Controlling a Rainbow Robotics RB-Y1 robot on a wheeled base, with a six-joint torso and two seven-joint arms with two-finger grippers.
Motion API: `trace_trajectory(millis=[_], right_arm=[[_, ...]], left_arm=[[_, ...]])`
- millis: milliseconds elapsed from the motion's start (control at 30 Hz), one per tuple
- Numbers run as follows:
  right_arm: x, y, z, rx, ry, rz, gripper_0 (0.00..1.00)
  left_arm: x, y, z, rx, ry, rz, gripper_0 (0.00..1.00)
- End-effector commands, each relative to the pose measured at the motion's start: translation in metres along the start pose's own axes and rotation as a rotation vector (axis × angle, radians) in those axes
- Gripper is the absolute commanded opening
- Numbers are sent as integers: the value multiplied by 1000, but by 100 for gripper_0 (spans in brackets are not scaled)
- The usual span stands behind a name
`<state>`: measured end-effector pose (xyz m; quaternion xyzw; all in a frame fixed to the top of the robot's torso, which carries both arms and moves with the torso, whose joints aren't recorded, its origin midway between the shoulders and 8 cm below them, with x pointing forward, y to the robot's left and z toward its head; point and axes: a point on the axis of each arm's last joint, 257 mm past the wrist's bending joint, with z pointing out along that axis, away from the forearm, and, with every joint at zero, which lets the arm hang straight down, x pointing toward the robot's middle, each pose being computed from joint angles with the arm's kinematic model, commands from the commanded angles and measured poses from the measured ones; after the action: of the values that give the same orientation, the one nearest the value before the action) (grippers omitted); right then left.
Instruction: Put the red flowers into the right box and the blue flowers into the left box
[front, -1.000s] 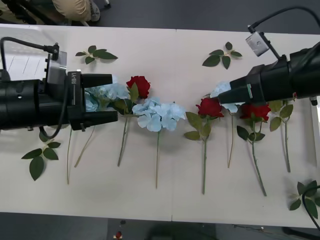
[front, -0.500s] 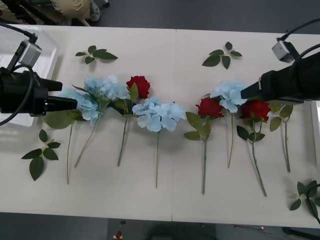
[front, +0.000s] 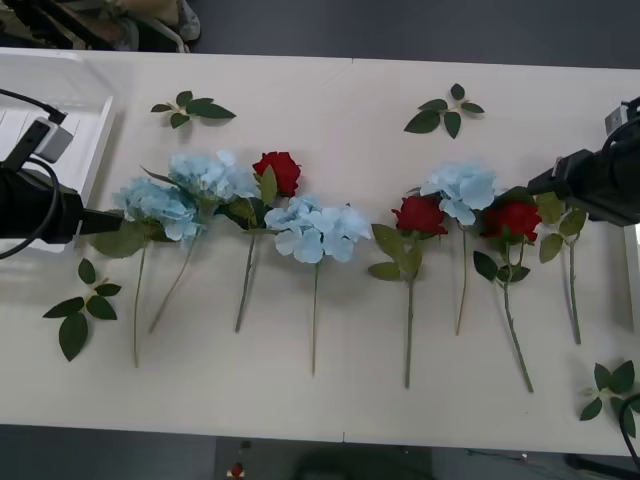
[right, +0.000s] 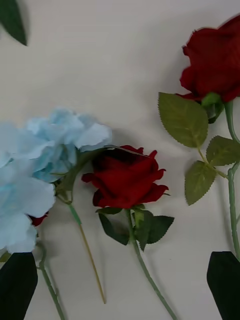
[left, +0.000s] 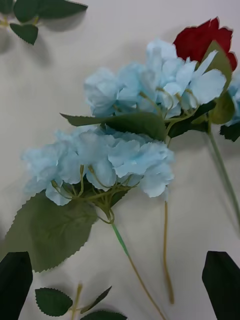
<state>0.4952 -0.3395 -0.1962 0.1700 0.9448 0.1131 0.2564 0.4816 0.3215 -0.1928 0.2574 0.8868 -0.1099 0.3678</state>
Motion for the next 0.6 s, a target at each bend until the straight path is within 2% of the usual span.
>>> trace_trajectory(millis=[33,267,600], right_arm=[[-20,-24,2,49,-45,28,100],[-33,-58,16,127,-90,43,100],[-51,-95,41,190,-139,16,100]], left_arm=[[8,4,16,-48,36,-15,100],[33,12,48,-120,125,75,100],[42,9,88,-100,144,31,100]])
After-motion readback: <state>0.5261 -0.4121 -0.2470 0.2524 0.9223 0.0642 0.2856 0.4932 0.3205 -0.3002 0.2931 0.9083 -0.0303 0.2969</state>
